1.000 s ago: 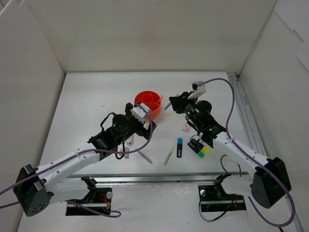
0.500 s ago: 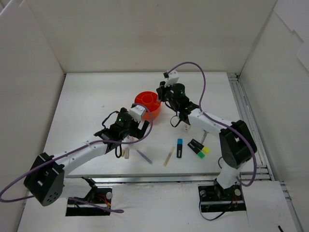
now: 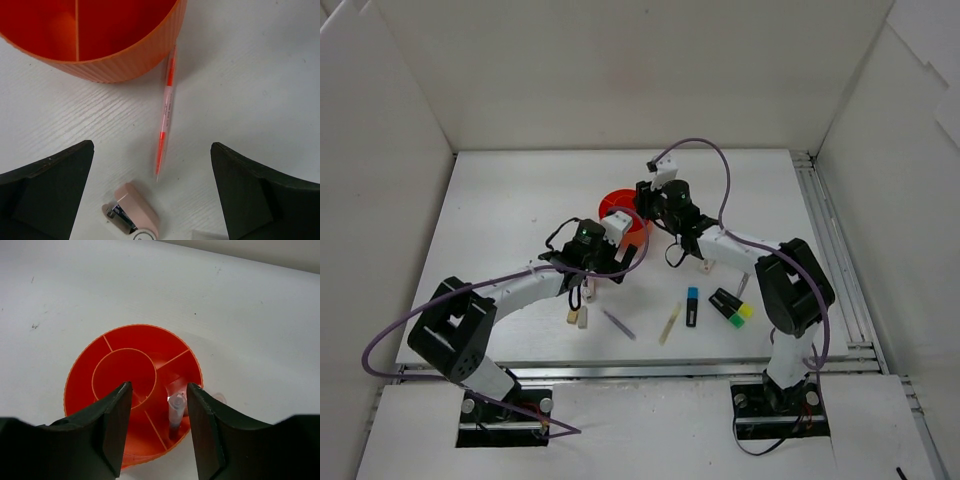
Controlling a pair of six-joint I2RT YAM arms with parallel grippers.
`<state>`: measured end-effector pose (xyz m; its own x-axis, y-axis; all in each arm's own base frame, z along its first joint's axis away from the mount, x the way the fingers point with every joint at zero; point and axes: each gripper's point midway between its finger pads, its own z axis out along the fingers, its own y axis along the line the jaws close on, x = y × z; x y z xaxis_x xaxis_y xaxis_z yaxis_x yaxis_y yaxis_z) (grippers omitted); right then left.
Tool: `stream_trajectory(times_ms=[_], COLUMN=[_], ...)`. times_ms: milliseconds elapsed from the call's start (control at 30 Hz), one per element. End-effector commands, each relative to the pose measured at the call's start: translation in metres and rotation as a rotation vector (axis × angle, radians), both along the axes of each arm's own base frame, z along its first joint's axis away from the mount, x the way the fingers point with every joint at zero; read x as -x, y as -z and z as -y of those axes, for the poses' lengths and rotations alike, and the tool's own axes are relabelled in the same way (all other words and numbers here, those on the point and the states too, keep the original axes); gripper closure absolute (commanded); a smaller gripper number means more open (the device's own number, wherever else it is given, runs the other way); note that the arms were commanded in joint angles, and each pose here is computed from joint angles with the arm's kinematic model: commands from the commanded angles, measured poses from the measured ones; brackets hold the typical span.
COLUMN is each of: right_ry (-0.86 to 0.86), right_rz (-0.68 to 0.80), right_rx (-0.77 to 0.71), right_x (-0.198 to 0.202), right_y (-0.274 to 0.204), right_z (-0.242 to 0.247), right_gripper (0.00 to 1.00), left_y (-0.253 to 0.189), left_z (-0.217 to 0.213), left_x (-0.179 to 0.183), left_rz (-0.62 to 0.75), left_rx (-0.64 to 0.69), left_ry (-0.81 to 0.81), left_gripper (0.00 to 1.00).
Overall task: Sort the stationery into containers
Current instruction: Place the pen in the storage box, then pick up the pen from the center of the board.
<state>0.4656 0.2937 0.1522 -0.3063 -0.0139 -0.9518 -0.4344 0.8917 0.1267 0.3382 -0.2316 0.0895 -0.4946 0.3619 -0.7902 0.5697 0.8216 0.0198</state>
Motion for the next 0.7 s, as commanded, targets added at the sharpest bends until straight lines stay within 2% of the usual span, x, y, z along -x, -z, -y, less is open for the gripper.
stream_trajectory(times_ms=[0, 100, 200, 433, 467, 633, 667], right_ry=[-0.024, -0.028, -0.005, 0.117, 0.142, 0.196, 0.208], right_rz=[0.156, 0.179, 0.193, 0.224, 0.249, 0.243, 0.259], right_rx=[-0.131, -0.161, -0.199, -0.262, -0.284, -0.277, -0.287], right_x=[0.007, 0.018, 0.028, 0.061, 0.066, 0.089, 0.095], right_y=[-0.083, -0.102, -0.118, -0.14, -0.152, -0.146, -0.154], right_z=[-0.005, 0.0, 0.01, 0.057, 0.067, 0.095, 0.103], right_gripper=[0.55, 0.46, 0.42, 0.4, 0.4, 0.38, 0.38], left_y=[-0.033, -0.025, -0.015, 0.007, 0.011, 0.028, 0.03], left_z=[0.02, 0.023, 0.026, 0.03, 0.031, 0.034, 0.036], left_x=[-0.025, -0.028, -0.028, -0.028, -0.029, -0.03, -0.032], left_rz=[0.095, 0.076, 0.049, -0.02, -0.028, -0.064, -0.072], left_rx=[0.059, 0.051, 0.042, 0.006, 0.0, -0.028, -0.028], left_ry=[0.037, 0.048, 0.055, 0.077, 0.075, 0.072, 0.072], left_gripper=[0.02, 0.07, 0.13, 0.18, 0.21, 0.28, 0.32])
